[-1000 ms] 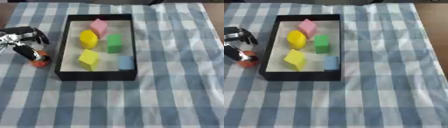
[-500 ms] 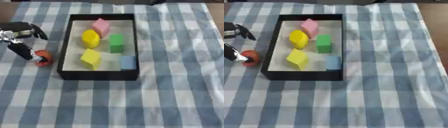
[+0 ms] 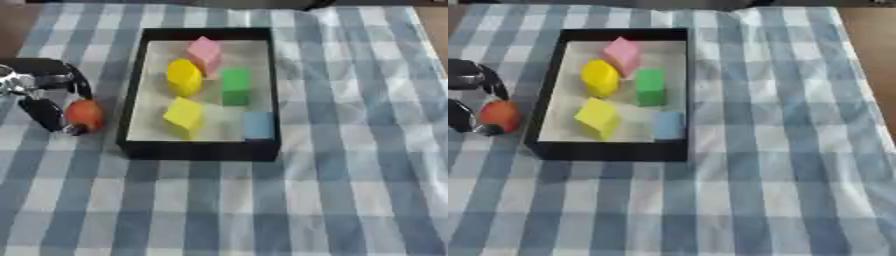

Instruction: Pick up objects on the table and place them in the box.

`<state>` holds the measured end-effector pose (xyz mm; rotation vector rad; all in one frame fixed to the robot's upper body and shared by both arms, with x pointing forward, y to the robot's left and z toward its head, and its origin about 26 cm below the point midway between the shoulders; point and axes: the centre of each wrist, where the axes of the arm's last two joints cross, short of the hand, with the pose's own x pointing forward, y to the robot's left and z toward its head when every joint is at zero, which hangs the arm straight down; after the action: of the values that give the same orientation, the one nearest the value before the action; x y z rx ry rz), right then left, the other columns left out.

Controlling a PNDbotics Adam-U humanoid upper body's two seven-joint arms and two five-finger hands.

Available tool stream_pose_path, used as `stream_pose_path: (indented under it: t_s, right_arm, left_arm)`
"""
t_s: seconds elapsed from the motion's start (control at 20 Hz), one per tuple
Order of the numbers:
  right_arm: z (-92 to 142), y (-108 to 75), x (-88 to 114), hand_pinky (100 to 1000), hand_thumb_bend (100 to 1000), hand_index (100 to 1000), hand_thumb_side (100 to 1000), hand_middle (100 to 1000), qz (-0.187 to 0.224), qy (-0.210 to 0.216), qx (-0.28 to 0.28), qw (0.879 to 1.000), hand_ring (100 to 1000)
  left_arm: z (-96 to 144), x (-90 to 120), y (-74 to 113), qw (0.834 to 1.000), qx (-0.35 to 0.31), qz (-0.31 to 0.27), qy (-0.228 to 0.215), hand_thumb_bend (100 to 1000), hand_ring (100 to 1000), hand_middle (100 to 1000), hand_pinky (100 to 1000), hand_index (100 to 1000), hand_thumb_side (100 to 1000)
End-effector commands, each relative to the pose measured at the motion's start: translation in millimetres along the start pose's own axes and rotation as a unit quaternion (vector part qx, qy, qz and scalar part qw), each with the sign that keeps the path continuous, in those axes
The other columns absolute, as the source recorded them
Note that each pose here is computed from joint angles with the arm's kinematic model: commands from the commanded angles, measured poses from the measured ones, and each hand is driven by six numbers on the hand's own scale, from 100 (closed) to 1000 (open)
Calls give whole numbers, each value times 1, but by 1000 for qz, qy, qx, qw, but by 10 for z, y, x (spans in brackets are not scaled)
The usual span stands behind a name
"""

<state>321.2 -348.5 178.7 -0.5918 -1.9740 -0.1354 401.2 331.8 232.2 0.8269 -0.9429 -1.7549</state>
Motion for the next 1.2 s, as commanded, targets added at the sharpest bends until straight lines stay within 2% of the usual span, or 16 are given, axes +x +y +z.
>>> stream_pose_path:
  t_s: [0.05, 0.35, 0.5, 0.65, 0.85, 0.9, 0.95, 1.1, 1.15, 1.2]
  right_arm:
    - [-44, -55, 56, 802, 100, 835, 814, 707, 11, -13, -1, 1000, 808]
    - [-43, -80, 52, 802, 100, 836, 811, 707, 15, -13, -3, 1000, 808]
    - [-51, -98, 57, 802, 100, 836, 809, 707, 14, -14, -7, 1000, 808]
    - [-73, -96, 95, 802, 100, 836, 803, 708, 10, -21, -6, 1000, 809]
    - [-101, -86, 153, 802, 100, 836, 798, 708, 6, -30, -1, 1000, 809]
    - [-108, -87, 167, 802, 100, 836, 839, 709, 5, -32, 0, 999, 809]
    - [-118, -94, 185, 803, 100, 836, 795, 708, 6, -36, 0, 999, 809]
    - [-144, -118, 225, 802, 100, 836, 793, 708, 6, -42, -4, 999, 808]
    - [-151, -121, 234, 802, 100, 836, 793, 708, 5, -44, -4, 999, 808]
    - [-154, -123, 238, 802, 100, 835, 774, 708, 5, -44, -4, 999, 808]
  left_arm:
    - [134, -27, 141, 1000, 16, -17, 2, 280, 731, 649, 813, 660, 100]
    - [508, 181, 572, 989, 131, -33, -63, 174, 711, 644, 805, 663, 100]
    - [728, 402, 870, 971, 213, -36, -107, 153, 704, 641, 804, 659, 100]
    - [843, 719, 1080, 949, 272, -42, -151, 120, 683, 636, 793, 650, 100]
    - [739, 1053, 1275, 935, 286, -35, -208, 112, 659, 628, 772, 649, 100]
    - [683, 1126, 1316, 933, 281, -38, -219, 121, 659, 628, 769, 649, 100]
    - [623, 1203, 1357, 933, 274, -44, -230, 127, 659, 627, 767, 651, 100]
    - [420, 1400, 1425, 935, 246, -63, -248, 147, 664, 631, 769, 656, 100]
    - [314, 1461, 1432, 936, 235, -67, -252, 175, 670, 634, 770, 659, 100]
    - [168, 1503, 1437, 938, 224, -73, -254, 381, 679, 640, 772, 664, 100]
